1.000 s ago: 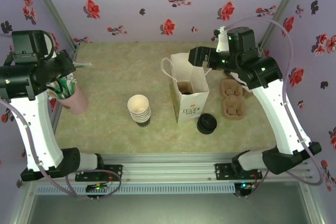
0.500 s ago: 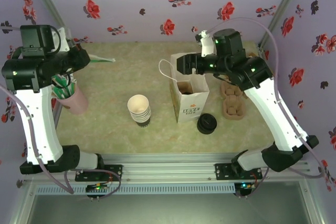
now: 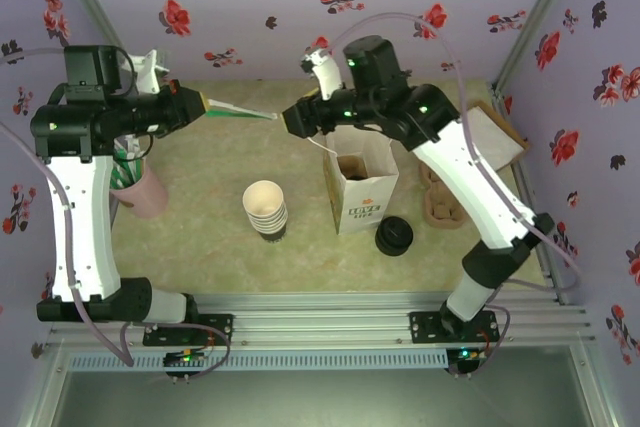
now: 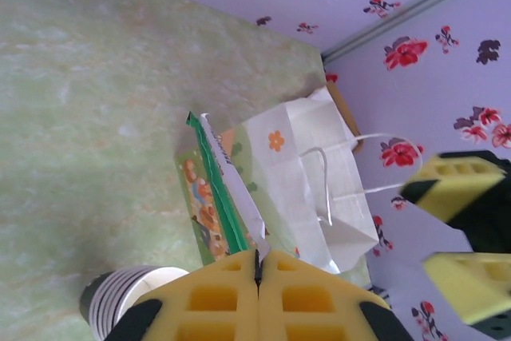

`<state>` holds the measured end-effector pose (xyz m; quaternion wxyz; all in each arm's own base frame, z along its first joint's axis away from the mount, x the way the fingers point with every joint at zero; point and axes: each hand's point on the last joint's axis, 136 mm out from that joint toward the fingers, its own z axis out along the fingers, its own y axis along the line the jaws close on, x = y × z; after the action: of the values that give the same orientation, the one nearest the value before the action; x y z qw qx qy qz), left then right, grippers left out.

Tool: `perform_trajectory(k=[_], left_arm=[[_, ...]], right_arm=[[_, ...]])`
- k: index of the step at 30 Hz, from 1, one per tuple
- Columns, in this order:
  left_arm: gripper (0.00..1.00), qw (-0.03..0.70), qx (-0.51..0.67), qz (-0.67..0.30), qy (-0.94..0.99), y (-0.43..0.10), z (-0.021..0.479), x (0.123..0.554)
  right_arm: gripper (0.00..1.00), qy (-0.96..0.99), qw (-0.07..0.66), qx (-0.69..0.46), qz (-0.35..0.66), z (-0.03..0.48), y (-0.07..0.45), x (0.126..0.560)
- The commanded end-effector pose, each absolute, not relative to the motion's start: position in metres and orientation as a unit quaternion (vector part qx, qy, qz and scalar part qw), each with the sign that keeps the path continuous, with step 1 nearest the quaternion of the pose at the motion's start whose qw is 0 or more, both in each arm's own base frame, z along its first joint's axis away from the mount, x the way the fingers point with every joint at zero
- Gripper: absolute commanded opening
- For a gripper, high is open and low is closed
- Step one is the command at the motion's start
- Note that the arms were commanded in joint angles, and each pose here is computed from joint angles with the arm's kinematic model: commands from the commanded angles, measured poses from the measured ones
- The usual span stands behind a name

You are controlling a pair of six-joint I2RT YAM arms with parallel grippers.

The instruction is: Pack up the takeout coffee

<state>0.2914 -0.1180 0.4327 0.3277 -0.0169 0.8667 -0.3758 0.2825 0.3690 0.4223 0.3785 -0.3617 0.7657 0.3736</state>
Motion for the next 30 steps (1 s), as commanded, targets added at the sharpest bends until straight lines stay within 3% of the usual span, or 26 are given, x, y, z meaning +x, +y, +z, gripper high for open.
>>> perform_trajectory(k=[1,7,30], left_arm=[[0.00,0.331,0.010,-0.406,0.852,-0.129,0.443,0.284],[0.00,0.308,0.035,-0.423,0.851,-0.140,0.435,0.277],[0.00,0.273,0.065,-0.421,0.863,-0.153,0.414,0.275]], right_arm=[[0.53,0.745,0.387,-0.403,0.364,0.420,0.386,0.286],[0.46,0.734,0.376,-0.430,0.368,0.406,0.411,0.298],[0.44,0.695,0.389,-0.482,0.364,0.389,0.453,0.299]])
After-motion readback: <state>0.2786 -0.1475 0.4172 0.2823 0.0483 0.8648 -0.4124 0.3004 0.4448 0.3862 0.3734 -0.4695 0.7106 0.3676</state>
